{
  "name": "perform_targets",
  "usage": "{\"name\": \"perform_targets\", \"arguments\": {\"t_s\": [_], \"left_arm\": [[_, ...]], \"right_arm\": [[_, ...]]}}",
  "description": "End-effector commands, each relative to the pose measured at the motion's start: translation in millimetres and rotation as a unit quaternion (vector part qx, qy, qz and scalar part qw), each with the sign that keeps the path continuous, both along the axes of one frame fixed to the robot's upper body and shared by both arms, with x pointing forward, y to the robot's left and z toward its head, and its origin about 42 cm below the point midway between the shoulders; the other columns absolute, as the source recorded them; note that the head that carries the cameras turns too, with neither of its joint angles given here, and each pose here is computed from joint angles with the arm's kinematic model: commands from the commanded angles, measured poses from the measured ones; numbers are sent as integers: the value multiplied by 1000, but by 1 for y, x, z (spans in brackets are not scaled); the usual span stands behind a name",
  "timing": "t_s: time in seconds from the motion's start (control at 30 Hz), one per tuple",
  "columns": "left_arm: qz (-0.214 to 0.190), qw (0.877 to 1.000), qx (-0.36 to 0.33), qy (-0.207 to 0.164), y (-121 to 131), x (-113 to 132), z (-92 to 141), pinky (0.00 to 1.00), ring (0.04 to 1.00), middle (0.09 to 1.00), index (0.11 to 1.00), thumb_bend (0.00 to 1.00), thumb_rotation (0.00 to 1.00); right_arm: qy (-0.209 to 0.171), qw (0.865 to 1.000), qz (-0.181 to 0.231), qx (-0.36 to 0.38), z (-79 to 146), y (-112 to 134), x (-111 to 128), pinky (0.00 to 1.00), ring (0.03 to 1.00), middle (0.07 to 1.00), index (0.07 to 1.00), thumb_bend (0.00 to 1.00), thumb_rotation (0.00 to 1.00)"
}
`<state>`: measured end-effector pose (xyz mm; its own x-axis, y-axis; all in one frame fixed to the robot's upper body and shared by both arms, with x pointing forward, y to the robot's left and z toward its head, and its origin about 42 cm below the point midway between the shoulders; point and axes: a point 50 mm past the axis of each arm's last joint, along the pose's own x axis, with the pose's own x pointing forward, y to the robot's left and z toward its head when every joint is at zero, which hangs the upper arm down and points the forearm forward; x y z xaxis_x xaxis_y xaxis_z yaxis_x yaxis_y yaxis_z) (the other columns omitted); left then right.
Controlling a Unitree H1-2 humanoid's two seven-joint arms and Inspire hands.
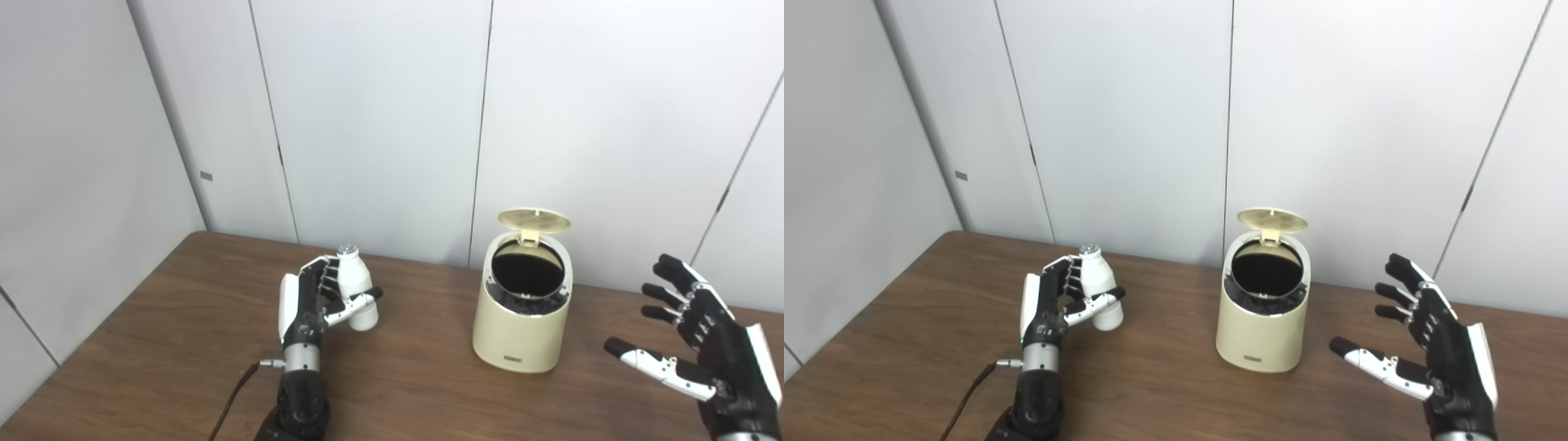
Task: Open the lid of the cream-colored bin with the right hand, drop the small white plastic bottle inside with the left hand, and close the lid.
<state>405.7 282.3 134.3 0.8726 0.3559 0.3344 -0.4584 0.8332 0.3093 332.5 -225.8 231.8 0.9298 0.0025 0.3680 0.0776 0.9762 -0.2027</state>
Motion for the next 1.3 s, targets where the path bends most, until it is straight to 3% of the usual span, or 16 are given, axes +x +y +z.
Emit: {"name": "perform_targets", "arguments": {"t_s": [0.0, 0.27, 0.4, 0.53, 0.77, 0.97, 1.27], "left_arm": [[-1, 999, 12, -37, 0, 8, 18, 343, 413, 468, 524, 503, 0], [-14, 998, 29, -58, 3, 3, 21, 351, 408, 464, 515, 503, 0], [-42, 993, 40, -102, 0, -1, 27, 366, 414, 470, 511, 504, 0], [-83, 982, 47, -161, -14, -8, 48, 364, 413, 479, 509, 504, 0], [-164, 954, 94, -231, -43, -11, 95, 388, 436, 482, 497, 505, 0], [-206, 934, 124, -263, -63, 2, 127, 395, 443, 474, 503, 505, 0], [-243, 920, 90, -292, -106, 18, 153, 396, 438, 477, 503, 504, 0]], "right_arm": [[-31, 999, 6, -7, 14, 1, 1, 700, 793, 866, 855, 653, 0], [-29, 1000, 7, -10, 10, 1, 3, 713, 799, 869, 852, 652, 0], [-27, 1000, 12, -5, 4, 3, 5, 735, 806, 872, 854, 658, 0], [-20, 1000, 10, -7, -11, 0, 12, 787, 826, 889, 869, 676, 0], [-21, 1000, 8, -14, -27, 3, 19, 733, 797, 867, 853, 718, 63], [-11, 1000, 5, -4, -32, 13, 21, 717, 786, 858, 837, 780, 140], [-16, 1000, -4, -7, -39, 23, 28, 694, 763, 846, 827, 805, 172]]}}
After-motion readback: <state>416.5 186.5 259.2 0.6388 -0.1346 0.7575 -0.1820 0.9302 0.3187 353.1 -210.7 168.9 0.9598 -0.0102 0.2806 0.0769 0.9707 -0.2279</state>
